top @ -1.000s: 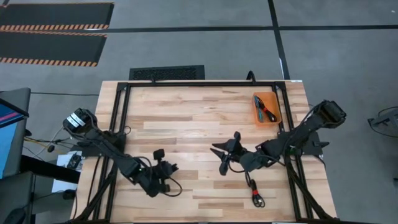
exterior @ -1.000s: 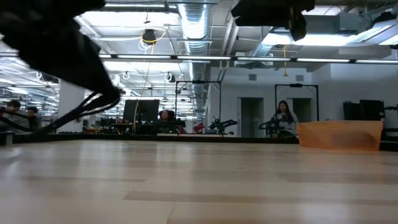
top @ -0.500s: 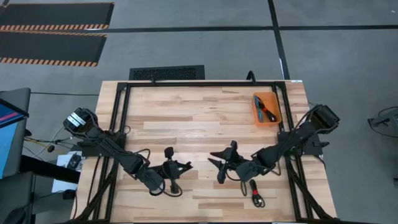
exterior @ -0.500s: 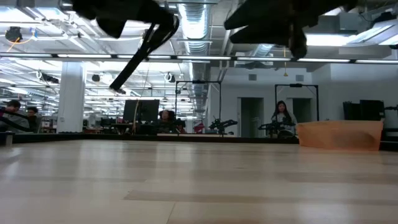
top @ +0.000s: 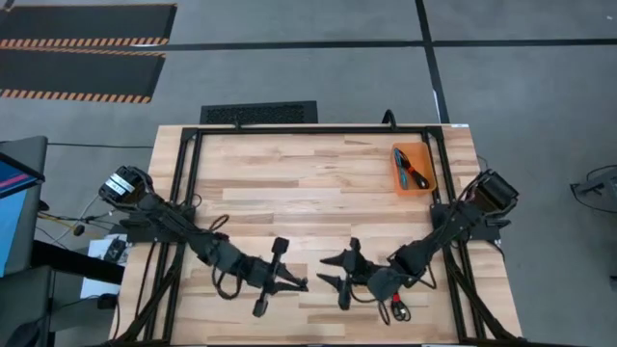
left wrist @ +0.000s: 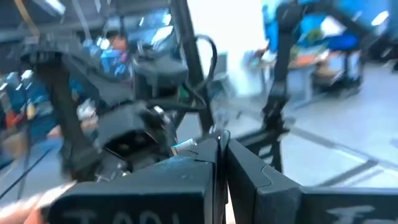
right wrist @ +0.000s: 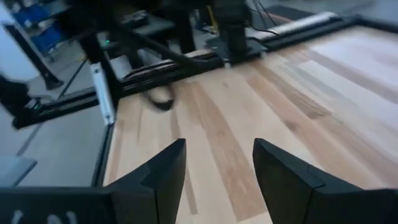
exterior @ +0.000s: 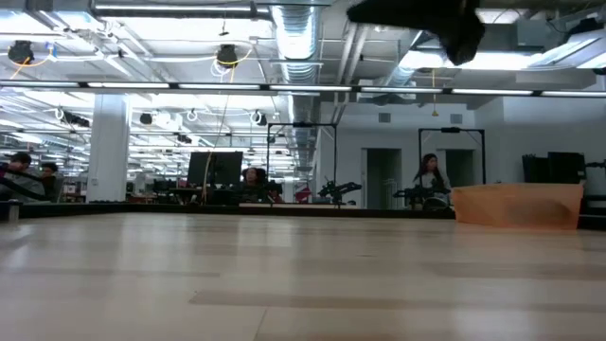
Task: Pick and place USB-C Cables
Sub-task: Put the left black charger cable into the orange bin
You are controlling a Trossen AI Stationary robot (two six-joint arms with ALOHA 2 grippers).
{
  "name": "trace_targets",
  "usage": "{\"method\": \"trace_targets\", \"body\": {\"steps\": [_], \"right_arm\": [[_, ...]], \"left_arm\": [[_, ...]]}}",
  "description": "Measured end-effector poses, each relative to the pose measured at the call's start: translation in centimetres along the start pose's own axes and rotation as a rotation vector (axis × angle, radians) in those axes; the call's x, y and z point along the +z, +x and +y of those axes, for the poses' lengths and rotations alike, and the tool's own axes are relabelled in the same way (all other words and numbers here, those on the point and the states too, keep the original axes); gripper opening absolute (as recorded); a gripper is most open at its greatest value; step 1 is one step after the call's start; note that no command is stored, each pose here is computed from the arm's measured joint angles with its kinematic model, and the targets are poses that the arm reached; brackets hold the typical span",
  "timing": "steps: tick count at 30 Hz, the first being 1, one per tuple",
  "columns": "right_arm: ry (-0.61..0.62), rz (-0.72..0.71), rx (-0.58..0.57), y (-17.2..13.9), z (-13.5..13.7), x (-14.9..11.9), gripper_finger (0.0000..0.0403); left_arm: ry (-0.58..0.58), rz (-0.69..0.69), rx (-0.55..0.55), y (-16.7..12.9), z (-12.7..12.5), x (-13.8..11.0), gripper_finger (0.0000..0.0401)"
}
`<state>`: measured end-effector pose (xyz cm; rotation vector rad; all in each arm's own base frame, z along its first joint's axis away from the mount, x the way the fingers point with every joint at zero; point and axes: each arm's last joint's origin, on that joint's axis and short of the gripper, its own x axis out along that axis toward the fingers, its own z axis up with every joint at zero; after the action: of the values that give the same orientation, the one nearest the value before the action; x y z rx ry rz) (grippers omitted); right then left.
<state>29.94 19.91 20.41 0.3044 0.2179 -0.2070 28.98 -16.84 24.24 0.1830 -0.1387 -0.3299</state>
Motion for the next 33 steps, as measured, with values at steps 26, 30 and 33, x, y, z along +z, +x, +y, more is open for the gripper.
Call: {"method": "trace_targets", "body": {"steps": [26,30,33], "right_arm": [[-0.436,-0.019,0.108,2.8,-2.0,2.8,0.0191],[-0.475,0.002,0.065,3.3,-2.7,2.8,0.0168],[-0.515,0.009,0.004,3.0,-3.2,3.3,0.0122]], "left_arm": [[0.008,-0.319,-0.239,-0.1,9.4,-4.2,0.0005],[0.008,-0.315,-0.218,-0.1,10.2,-4.2,0.0005],[0.012,-0.312,-0.206,-0.2,10.6,-4.3,0.0005]]}}
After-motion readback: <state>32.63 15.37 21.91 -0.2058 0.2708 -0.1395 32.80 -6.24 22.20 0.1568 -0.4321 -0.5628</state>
